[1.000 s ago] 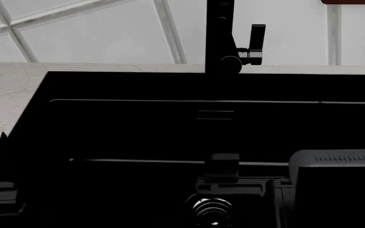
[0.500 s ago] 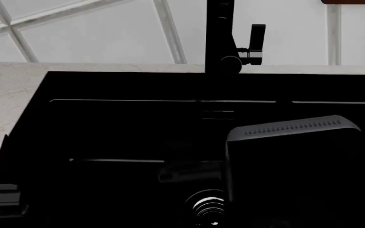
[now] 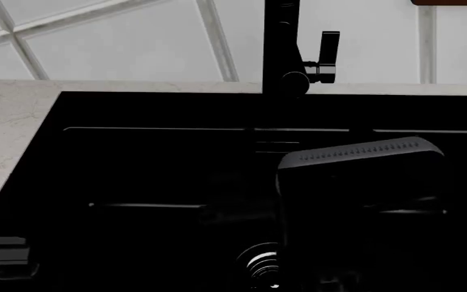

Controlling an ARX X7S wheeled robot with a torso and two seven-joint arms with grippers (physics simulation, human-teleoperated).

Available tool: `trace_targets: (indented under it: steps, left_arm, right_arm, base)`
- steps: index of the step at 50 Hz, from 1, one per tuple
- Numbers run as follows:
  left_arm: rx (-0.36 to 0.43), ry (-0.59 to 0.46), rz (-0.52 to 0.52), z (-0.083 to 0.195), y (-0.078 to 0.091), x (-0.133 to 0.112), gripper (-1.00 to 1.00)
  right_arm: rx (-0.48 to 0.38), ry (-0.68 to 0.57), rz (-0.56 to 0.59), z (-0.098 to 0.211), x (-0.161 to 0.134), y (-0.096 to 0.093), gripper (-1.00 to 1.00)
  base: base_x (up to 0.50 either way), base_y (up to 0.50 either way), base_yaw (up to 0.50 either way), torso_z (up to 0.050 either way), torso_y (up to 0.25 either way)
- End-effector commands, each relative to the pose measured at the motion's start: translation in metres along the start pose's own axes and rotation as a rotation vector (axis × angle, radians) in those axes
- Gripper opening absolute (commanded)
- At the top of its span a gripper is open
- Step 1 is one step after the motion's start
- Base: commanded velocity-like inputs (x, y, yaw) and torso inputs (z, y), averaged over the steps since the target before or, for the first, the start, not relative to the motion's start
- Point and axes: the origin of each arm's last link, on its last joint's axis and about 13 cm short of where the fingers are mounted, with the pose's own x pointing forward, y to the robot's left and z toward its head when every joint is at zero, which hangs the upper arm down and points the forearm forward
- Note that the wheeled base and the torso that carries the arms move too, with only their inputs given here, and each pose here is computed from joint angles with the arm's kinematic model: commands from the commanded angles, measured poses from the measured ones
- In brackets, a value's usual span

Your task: Turn the sink spout to the right.

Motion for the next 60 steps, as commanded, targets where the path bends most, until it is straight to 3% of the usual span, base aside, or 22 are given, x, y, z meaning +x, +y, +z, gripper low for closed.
trace_targets:
  steps: [1, 12, 20, 60]
  left_arm:
    - [0.002, 0.005, -0.007, 0.0, -0.001, 0.0, 1.0]
    - [0.016, 0.005, -0.013, -0.001, -0.002, 0.0, 1.0]
    - [0.03, 0.007, -0.017, -0.003, -0.003, 0.0, 1.0]
    - [0.043, 0.005, -0.032, -0.004, -0.004, 0.001, 1.0]
  right_arm:
    - [-0.015, -0.01, -0.003, -0.001, 0.007, 0.0, 1.0]
    - [0.004, -0.017, 0.0, -0.008, 0.021, 0.001, 1.0]
    - [0.066, -0.012, -0.003, -0.012, 0.029, 0.0, 1.0]
    - [0.067, -0.006, -0.009, -0.017, 0.059, 0.004, 1.0]
  base:
    - [0.0, 0.0, 0.0, 0.0, 0.0]
    - [0.0, 0.0, 0.0, 0.0, 0.0]
    - [0.0, 0.0, 0.0, 0.0, 0.0]
    - [0.0, 0.0, 0.0, 0.0, 0.0]
